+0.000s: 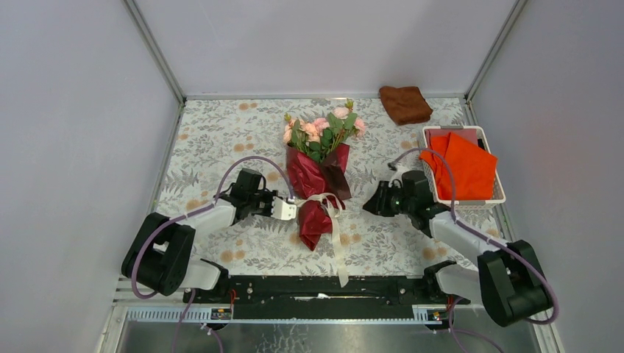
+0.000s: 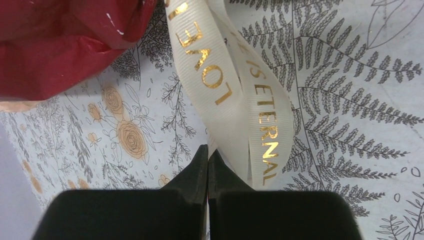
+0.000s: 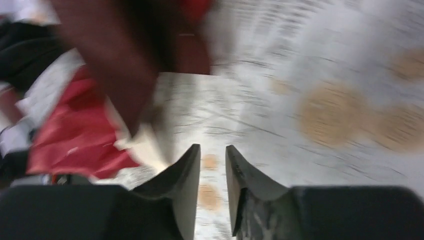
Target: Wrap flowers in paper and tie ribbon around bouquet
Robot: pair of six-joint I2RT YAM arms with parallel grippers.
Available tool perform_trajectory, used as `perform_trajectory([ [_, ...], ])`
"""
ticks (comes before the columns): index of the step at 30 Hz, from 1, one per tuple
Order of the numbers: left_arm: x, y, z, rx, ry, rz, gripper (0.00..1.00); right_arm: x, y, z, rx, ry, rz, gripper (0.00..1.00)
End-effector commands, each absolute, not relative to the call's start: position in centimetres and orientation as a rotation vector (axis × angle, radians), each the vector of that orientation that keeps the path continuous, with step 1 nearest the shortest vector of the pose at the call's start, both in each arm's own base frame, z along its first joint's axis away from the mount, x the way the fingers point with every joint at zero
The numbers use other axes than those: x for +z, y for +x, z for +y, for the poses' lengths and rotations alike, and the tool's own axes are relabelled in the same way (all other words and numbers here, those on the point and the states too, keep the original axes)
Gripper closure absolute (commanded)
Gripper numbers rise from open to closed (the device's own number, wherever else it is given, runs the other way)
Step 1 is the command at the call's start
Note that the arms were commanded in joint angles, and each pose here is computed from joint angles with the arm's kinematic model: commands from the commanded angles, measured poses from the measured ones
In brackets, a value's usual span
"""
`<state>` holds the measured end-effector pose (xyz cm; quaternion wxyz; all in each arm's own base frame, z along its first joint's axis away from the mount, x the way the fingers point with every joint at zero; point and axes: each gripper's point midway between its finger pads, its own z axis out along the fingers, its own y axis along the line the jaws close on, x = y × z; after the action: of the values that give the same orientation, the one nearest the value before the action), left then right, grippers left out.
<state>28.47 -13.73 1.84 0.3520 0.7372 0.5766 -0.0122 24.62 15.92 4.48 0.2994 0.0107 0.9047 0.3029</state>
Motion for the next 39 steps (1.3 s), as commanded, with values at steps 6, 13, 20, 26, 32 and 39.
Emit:
perform_trajectory([
  [6,3.2,28.7,-14.8,-0.067,1.883,1.455,1.00,9.8,21.4,24.2,1.130,-0.240,2.186,0.42],
  [13,3.3,28.5,-15.1,-0.079,1.877,1.453,1.00,9.7,22.6,25.9,1.153,-0.159,2.177,0.36],
  [20,3.3,28.4,-15.1,-0.077,1.877,1.453,1.00,8.8,24.0,26.0,1.117,-0.105,2.184,0.49],
  [26,3.6,28.7,-15.2,-0.065,1.863,1.451,1.00,8.2,24.6,26.7,1.137,-0.094,2.193,0.65],
  [32,4.3,30.4,-14.5,0.058,1.855,1.416,1.00,7.6,25.4,25.2,1.042,0.017,2.204,1.00],
  [39,3.2,31.8,-10.8,0.233,1.919,1.404,1.00,4.9,23.6,19.8,0.826,0.109,2.361,1.00],
])
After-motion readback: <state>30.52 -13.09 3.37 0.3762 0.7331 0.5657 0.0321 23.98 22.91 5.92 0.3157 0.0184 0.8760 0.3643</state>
